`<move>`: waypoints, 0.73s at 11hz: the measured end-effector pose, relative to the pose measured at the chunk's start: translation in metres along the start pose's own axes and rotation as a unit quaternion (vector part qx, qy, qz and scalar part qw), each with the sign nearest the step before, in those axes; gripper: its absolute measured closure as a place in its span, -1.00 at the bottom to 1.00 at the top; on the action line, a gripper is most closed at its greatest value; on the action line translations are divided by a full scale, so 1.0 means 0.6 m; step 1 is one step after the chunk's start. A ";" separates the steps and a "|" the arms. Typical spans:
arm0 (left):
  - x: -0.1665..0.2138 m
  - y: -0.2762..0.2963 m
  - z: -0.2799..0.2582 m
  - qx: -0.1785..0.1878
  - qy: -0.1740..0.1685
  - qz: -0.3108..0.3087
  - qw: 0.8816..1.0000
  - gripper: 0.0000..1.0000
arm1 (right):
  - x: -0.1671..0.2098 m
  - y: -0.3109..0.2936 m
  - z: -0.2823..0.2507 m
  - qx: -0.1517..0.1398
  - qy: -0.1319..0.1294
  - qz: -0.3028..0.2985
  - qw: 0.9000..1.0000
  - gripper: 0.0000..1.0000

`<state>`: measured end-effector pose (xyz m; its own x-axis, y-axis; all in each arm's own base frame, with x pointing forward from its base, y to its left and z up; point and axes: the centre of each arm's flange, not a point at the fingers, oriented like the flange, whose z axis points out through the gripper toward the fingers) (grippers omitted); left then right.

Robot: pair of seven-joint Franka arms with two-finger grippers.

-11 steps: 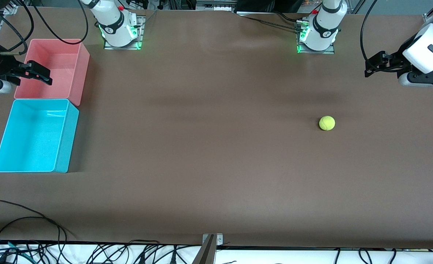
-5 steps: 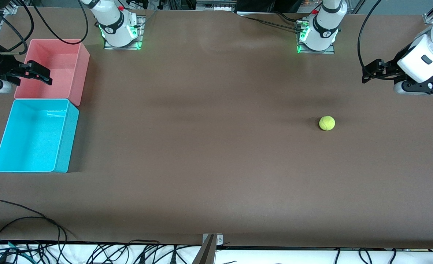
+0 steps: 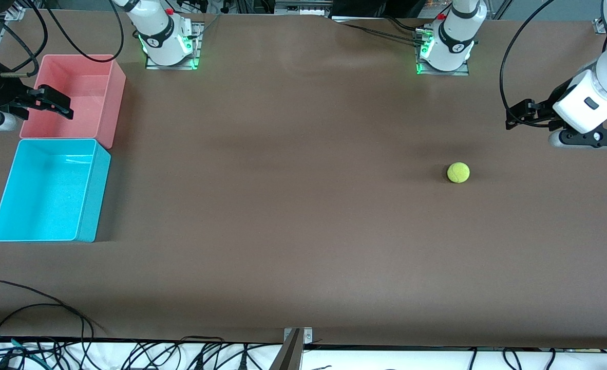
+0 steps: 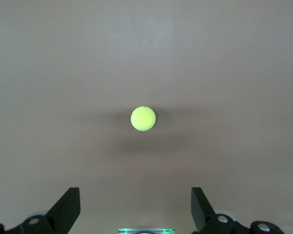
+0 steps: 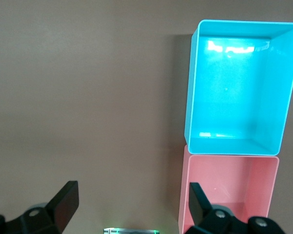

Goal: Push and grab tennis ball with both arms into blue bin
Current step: 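Move the left gripper down beside the yellow-green tennis ball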

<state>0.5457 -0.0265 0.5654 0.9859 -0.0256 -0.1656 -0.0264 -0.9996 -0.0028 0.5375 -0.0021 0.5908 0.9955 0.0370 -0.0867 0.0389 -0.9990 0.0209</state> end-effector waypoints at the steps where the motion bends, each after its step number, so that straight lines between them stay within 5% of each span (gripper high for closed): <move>1: 0.002 -0.014 0.014 0.012 -0.006 0.011 1.000 -1.00 | 0.000 0.000 0.000 0.000 0.000 0.000 1.000 -1.00; 4: 0.020 -0.039 0.059 0.071 0.000 0.041 0.997 -1.00 | 0.000 0.000 0.000 0.000 0.000 0.000 1.000 -1.00; 8: 0.032 -0.090 0.109 0.071 0.007 0.176 0.982 -1.00 | -0.003 -0.001 0.002 0.000 -0.008 0.000 1.000 -1.00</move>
<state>0.5552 0.0273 0.4978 0.9139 -0.3701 -0.1668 -0.3874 -0.9178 -0.0866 0.5356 -0.0018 0.5899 0.9941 0.0373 -0.1018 0.0396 -0.9990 0.0204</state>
